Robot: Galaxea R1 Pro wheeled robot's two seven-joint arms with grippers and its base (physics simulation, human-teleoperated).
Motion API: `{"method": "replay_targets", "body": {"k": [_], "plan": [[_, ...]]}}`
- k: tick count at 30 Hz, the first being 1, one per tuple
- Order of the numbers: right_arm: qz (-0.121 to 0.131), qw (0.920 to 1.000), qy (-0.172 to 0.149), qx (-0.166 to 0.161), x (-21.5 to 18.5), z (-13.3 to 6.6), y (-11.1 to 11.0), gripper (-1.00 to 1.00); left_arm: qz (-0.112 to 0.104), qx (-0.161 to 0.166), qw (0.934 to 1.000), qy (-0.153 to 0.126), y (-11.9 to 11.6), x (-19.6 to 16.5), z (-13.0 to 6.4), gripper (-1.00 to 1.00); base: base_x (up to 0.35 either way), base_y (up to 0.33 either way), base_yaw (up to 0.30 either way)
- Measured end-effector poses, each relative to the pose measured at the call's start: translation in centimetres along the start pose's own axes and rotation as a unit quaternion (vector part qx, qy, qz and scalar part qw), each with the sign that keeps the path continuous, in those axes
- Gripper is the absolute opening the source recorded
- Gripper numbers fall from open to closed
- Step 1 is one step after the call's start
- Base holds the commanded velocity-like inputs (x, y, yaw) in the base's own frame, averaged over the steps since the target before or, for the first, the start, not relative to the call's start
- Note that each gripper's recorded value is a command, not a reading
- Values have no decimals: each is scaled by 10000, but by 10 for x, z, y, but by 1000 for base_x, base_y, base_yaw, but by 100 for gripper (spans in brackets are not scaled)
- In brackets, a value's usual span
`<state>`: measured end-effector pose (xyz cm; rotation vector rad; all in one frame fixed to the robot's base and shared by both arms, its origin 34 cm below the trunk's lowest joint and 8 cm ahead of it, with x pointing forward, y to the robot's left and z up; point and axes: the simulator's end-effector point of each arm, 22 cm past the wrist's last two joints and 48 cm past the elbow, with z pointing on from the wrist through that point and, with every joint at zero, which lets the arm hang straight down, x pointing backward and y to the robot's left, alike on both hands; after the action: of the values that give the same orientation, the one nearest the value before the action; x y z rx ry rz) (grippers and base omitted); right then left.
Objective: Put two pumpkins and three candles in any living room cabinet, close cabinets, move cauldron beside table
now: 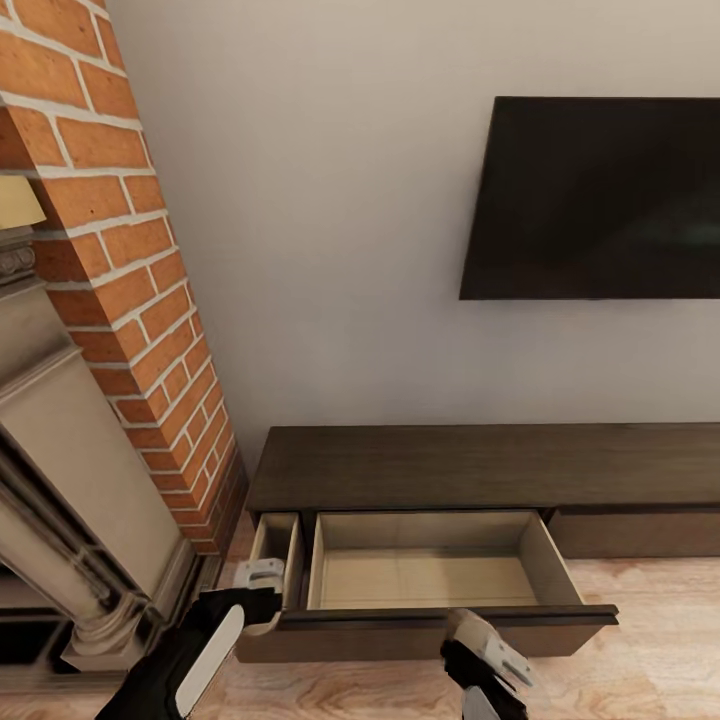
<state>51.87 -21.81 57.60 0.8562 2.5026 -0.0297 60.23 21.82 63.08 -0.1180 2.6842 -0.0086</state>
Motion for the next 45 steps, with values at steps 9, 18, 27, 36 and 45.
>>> {"method": "replay_targets", "body": {"k": [9,18,27,36,45], "plan": [[-890,9949,97,-476,-74,-91,77,-100,268,451,9985,-126,-18,-64,-73,-100,0,0,0],[-1499,9873,406,-324,-81,-97,74,-100,136,482,9977,460,-60,-70,-40,-100,0,0,0],[-1710,9842,340,-293,-118,-88,99,-100,58,577,9974,417,-94,-86,-34,-100,0,0,0],[-1887,9807,435,-261,-122,-85,104,-100,-67,549,9980,318,-93,-87,-28,-100,58,-108,0],[-2252,9724,583,-203,-131,-86,110,-100,-69,559,9979,310,-96,-86,-28,-100,109,-104,0]]}}
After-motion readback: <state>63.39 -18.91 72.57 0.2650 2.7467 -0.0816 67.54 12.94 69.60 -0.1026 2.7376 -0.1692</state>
